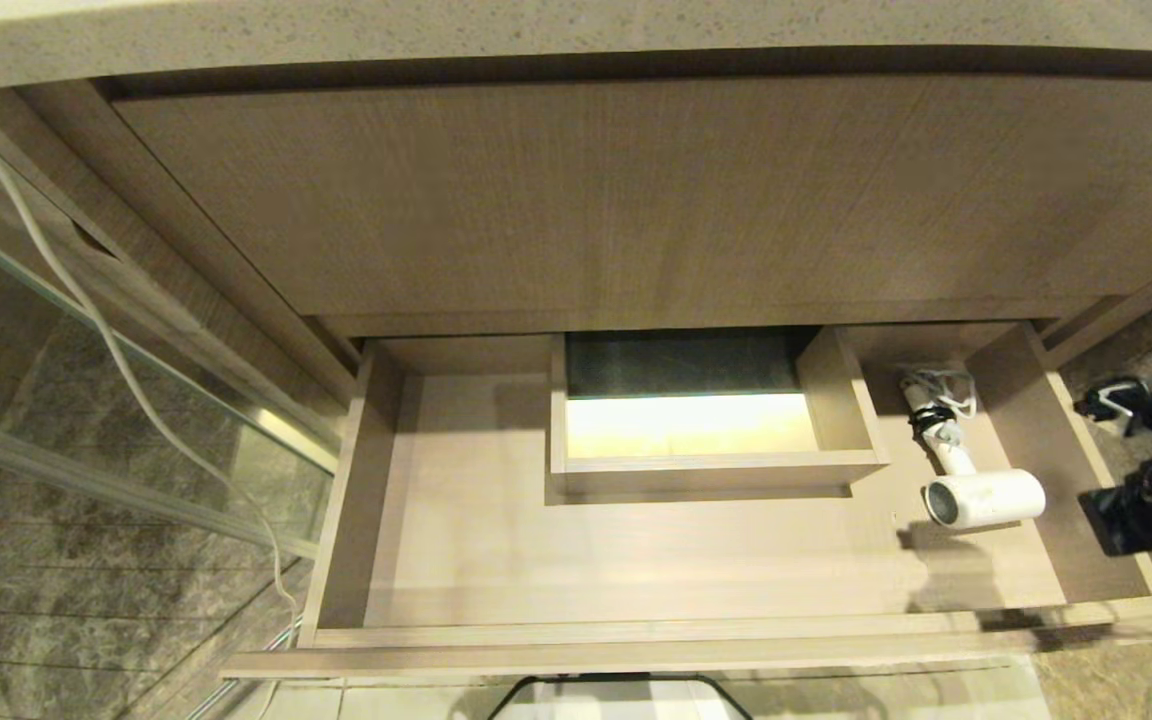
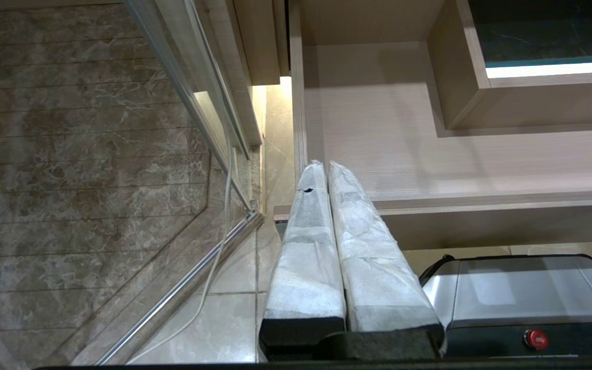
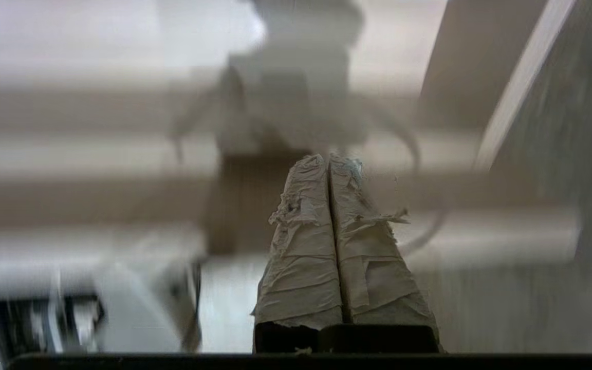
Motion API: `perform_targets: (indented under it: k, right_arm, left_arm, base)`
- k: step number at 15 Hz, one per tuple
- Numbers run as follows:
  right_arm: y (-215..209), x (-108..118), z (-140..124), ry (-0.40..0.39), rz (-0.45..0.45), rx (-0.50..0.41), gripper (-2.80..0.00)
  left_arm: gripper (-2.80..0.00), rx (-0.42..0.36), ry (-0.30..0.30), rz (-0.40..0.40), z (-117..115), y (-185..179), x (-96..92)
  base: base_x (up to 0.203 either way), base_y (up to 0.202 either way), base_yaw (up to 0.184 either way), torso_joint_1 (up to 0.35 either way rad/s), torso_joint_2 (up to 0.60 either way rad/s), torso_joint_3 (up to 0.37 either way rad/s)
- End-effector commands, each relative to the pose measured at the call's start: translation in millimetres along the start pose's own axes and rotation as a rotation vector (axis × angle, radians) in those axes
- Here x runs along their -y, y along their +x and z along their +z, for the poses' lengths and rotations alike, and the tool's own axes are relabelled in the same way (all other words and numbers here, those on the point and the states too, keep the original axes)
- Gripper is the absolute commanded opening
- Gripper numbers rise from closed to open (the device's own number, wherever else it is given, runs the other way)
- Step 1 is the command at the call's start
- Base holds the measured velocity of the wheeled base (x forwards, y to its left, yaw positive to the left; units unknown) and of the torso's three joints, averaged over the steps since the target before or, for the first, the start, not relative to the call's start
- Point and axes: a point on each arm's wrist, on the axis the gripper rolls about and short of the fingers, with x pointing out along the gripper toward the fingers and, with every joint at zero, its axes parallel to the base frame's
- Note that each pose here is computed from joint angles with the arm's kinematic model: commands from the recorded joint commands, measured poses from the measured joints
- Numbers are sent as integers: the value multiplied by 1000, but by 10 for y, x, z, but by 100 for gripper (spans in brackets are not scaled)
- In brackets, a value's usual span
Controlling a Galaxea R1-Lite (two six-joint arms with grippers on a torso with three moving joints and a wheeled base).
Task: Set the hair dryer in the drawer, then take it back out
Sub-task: Close the drawer
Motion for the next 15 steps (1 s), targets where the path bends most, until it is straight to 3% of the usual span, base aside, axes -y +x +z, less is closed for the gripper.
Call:
perform_targets:
  k: [1,5,10,15]
  right_arm:
    - [-270,-127,-330,-13,-8,-32,-280]
    - [-137,-193,-652,-63,12,-130,-280]
    - [239,-216,-870,-53,50,-221,-280]
    - [599,-164,-846,-52,51,-201,-280]
  left_arm:
    - [-280,-2,0,0,-5,1,0]
    - [-280,0,0,0,-1,0,0]
    - [-280,-2,0,0,-5,1,0]
    - [-280,-2,0,0,-5,1,0]
  base:
    - [0,0,0,0,0,0]
    - [0,0,0,0,0,0]
    - [0,0,0,0,0,0]
    - [0,0,0,0,0,0]
